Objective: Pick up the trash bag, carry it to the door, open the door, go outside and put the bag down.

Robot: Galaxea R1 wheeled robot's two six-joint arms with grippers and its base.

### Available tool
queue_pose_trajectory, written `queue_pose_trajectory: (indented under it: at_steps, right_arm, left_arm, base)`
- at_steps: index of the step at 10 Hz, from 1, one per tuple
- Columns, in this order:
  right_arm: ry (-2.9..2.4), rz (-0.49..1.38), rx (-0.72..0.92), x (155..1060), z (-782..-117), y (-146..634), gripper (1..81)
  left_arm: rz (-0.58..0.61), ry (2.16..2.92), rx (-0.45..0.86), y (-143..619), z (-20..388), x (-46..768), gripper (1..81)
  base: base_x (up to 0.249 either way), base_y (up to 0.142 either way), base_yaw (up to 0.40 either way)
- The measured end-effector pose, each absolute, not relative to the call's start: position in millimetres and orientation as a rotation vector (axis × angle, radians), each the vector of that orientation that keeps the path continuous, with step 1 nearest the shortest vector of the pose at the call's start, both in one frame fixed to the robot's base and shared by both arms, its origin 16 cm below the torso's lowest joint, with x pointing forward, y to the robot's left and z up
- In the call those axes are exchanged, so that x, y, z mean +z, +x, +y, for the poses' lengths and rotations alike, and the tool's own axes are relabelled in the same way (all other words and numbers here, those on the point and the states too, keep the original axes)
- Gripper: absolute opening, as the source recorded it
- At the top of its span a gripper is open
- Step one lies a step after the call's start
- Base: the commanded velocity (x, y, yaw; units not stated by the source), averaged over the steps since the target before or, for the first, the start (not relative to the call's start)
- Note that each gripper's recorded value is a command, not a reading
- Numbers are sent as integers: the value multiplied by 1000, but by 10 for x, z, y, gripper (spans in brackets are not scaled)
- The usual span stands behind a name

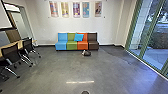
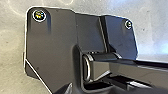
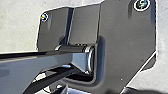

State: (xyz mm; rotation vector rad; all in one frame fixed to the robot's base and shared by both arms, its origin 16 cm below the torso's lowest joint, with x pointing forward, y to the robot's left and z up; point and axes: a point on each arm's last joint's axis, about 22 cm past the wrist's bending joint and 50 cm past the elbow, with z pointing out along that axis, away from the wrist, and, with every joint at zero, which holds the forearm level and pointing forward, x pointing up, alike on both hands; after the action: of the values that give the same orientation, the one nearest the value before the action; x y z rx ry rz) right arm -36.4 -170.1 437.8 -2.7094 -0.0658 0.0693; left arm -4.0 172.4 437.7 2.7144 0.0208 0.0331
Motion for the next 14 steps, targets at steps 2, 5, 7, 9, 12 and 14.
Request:
queue_pose_trajectory:
  at_steps: [2, 5, 7, 9, 12, 14]
  right_arm:
    - [-2708, -59, 106, 4381, -1701, -457, 811]
    - [-2708, -63, 119, 4384, -1714, -539, 811]
    - [-2711, -64, 75, 4370, -1717, -337, 811]
    - [-2710, -64, 92, 4373, -1719, -394, 811]
    - [-2710, -65, 98, 4374, -1718, -407, 811]
    - [-2710, -65, 98, 4374, -1720, -407, 811]
  left_arm:
    - [29, 2715, -2, -126, 1724, 4370, 811]
    - [30, 2715, 2, -147, 1724, 4371, 811]
    - [28, 2714, 26, -8, 1717, 4368, 811]
    - [28, 2713, 18, -39, 1713, 4368, 811]
    - [28, 2713, 16, -45, 1715, 4368, 811]
    - [29, 2713, 16, -45, 1715, 4368, 811]
  base:
    - [0, 0, 0]
    - [100, 0, 0]
    - [134, 0, 0]
    - [137, 0, 0]
    - [138, 0, 0]
    - [141, 0, 0]
